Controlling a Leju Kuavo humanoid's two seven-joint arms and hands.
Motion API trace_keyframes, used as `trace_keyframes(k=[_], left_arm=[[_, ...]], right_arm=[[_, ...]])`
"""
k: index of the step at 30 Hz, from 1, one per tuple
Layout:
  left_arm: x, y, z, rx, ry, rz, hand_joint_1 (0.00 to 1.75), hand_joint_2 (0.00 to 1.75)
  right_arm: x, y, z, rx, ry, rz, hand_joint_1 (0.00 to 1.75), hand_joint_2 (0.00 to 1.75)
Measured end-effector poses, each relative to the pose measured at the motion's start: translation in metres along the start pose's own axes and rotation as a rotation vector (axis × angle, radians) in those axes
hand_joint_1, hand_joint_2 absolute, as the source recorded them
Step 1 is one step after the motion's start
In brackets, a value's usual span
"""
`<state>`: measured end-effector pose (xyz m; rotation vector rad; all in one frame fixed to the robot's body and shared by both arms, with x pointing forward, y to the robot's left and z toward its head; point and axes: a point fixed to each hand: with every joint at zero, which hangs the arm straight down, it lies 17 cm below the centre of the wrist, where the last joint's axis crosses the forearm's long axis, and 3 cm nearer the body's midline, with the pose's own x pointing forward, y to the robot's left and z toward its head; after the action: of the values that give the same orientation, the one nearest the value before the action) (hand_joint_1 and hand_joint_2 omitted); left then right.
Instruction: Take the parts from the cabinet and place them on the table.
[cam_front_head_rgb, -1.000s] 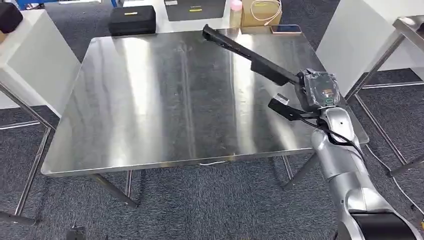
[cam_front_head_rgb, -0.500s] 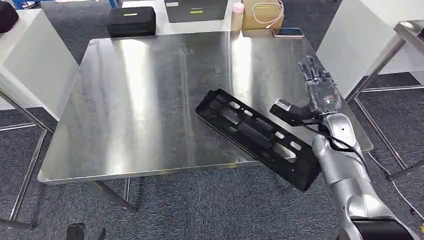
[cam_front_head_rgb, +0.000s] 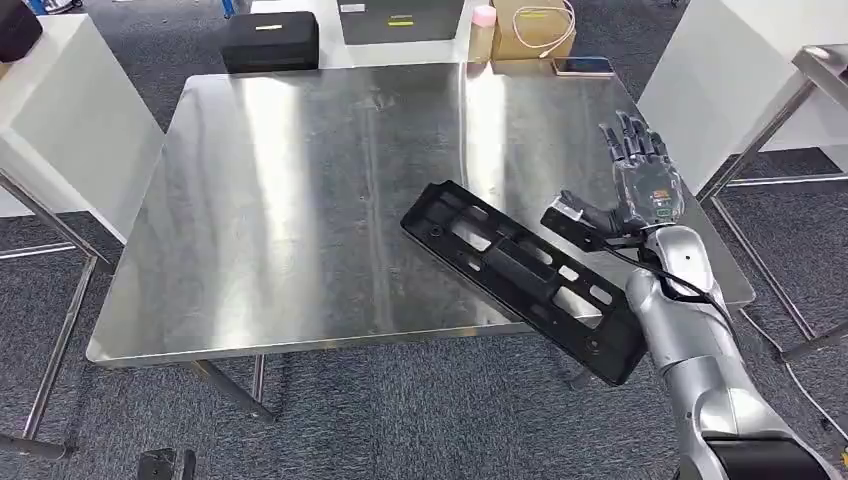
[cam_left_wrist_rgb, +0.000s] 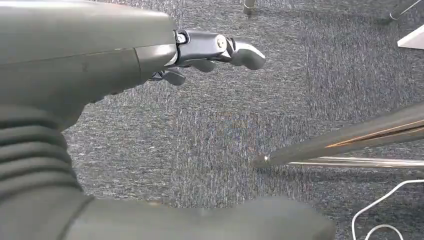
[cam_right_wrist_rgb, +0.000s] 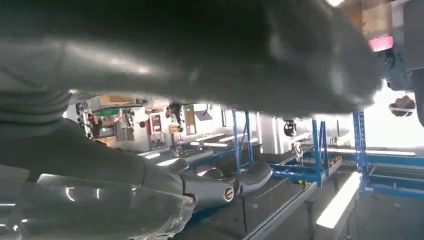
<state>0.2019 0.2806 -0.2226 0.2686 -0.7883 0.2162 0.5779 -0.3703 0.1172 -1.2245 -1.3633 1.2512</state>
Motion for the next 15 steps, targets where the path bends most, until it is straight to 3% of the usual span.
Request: trace_keyframes(k=[7,11,15], left_arm=[[-0.006,-0.001,0.002,0.000,0.019,0.009,0.00,0.00],[-0.009,-0.002,0.004,-0.003,0.030,0.015,0.00,0.00],[-0.012,-0.002,0.005,-0.002,0.037,0.016,0.00,0.00]], right_arm=[[-0.021,-0.015,-0.005,-0.036,0.086,0.081,0.00,0.00],[-0.073,-0.041,-0.001,-0.121,0.260,0.119,0.00,0.00],[-0.109,-0.053,0.008,-0.146,0.326,0.131,0.00,0.00]])
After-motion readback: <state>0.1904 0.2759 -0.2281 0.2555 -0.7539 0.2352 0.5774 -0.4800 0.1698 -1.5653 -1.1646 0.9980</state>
